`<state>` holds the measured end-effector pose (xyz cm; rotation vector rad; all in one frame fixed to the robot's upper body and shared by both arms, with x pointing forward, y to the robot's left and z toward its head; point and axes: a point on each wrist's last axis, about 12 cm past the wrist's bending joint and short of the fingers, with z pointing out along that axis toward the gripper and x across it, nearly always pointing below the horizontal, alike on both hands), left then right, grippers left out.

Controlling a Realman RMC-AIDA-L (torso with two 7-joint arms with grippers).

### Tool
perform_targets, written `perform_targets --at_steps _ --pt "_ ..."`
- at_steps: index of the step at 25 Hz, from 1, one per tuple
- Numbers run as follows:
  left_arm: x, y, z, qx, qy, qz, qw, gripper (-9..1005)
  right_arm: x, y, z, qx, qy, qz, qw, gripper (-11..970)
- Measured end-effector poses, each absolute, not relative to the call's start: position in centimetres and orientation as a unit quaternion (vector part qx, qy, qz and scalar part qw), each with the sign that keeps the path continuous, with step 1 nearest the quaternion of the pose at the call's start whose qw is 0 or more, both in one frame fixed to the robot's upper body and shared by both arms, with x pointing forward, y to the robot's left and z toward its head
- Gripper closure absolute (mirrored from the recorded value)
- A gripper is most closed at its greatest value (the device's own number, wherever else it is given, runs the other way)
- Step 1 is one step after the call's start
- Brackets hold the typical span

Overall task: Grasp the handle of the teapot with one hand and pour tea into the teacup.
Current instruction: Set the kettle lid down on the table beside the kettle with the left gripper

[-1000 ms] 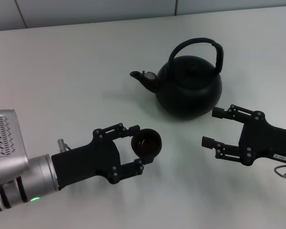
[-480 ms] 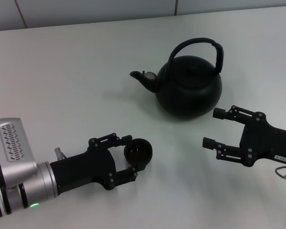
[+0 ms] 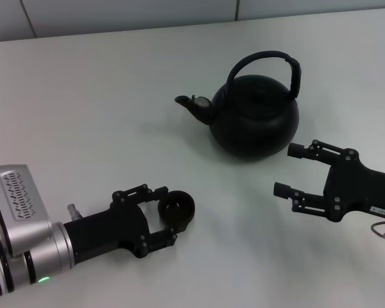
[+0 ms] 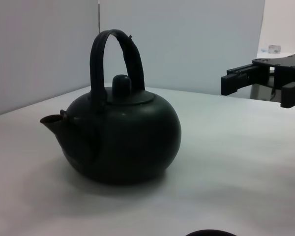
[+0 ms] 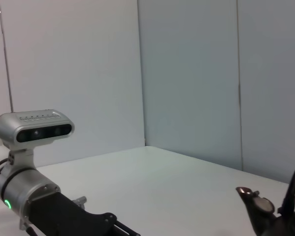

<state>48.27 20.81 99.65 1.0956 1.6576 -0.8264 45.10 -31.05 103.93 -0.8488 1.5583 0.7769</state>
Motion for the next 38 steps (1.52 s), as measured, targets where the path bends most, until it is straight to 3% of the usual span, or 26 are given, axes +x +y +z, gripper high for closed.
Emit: perform_targets --at_steps 36,38 --pt "48.15 20.0 100.3 0.448 0.668 -0.356 0.475 233 45.39 -31.69 104.31 -0.362 0.666 0.319 0.57 190" --pt "48.13 19.99 100.3 0.448 0.668 -0.356 0.475 191 45.43 -31.73 104.25 -0.361 0.668 0.316 0.569 190"
